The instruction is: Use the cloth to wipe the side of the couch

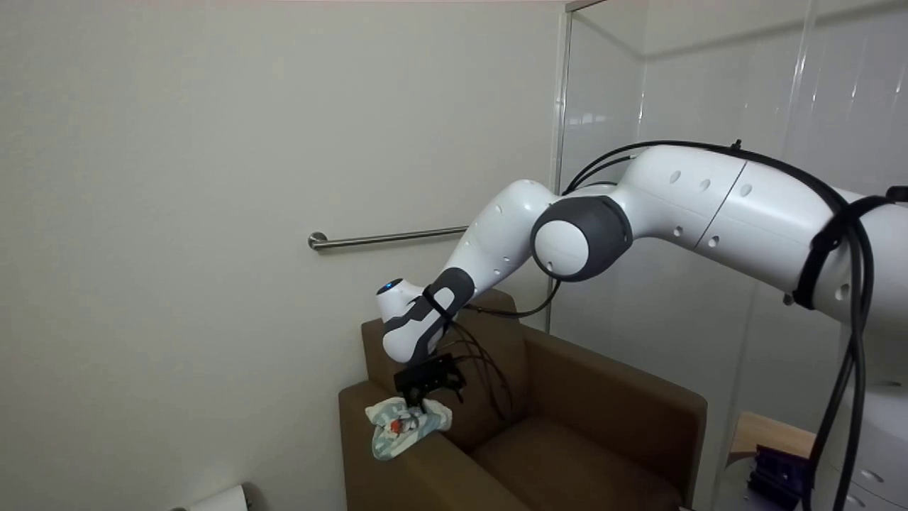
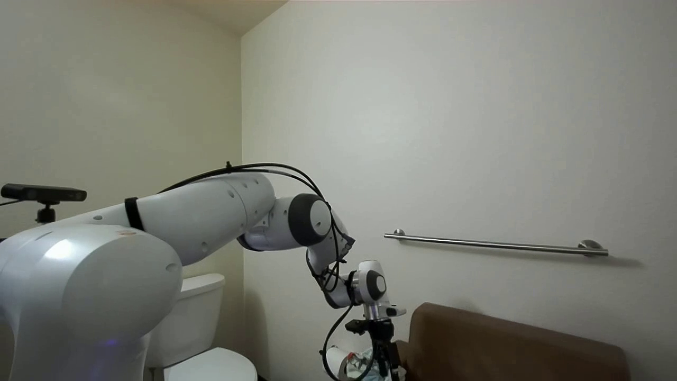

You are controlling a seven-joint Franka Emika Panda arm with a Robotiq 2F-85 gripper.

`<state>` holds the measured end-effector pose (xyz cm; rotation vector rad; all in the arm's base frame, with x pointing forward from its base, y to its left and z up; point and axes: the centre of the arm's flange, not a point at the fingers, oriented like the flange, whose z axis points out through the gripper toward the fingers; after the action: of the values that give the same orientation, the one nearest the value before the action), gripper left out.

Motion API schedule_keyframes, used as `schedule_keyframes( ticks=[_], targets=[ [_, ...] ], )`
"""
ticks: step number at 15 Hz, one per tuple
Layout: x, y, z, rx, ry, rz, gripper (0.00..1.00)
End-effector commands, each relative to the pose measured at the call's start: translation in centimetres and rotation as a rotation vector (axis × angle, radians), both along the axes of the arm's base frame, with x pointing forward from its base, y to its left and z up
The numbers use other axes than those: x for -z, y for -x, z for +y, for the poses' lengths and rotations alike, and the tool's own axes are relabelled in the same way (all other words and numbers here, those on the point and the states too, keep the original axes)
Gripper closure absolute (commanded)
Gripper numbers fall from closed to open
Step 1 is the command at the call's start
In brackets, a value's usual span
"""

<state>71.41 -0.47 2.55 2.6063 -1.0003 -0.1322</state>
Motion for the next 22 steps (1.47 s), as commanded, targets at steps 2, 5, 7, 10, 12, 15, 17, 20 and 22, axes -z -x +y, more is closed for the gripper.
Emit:
schedule_keyframes(
  ticks=[2, 5, 7, 10, 12, 15, 17, 20, 22],
  targets=[
    [-3.1, 0.4, 1.7, -0.005, 0.006, -0.028, 0.0],
    [-4.1, 0.0, 1.9, -0.002, 0.012, -0.042, 0.0],
    [-5.0, 0.0, 2.4, -0.028, -0.006, -0.055, 0.0],
    [-7.0, 0.3, 3.6, -0.122, -0.127, -0.074, 0.0],
    [-9.4, 0.5, 5.1, -0.188, -0.191, -0.13, 0.0],
    [-13.2, 1.3, 7.5, -0.306, -0.279, -0.156, 0.0],
    [-15.6, 2.2, 9.0, -0.377, -0.31, -0.107, 0.0],
    [-19.1, 4.4, 10.8, -0.44, -0.295, 0.009, 0.0],
    [-20.3, 6.4, 11.4, -0.448, -0.276, 0.082, 0.0]
  ],
)
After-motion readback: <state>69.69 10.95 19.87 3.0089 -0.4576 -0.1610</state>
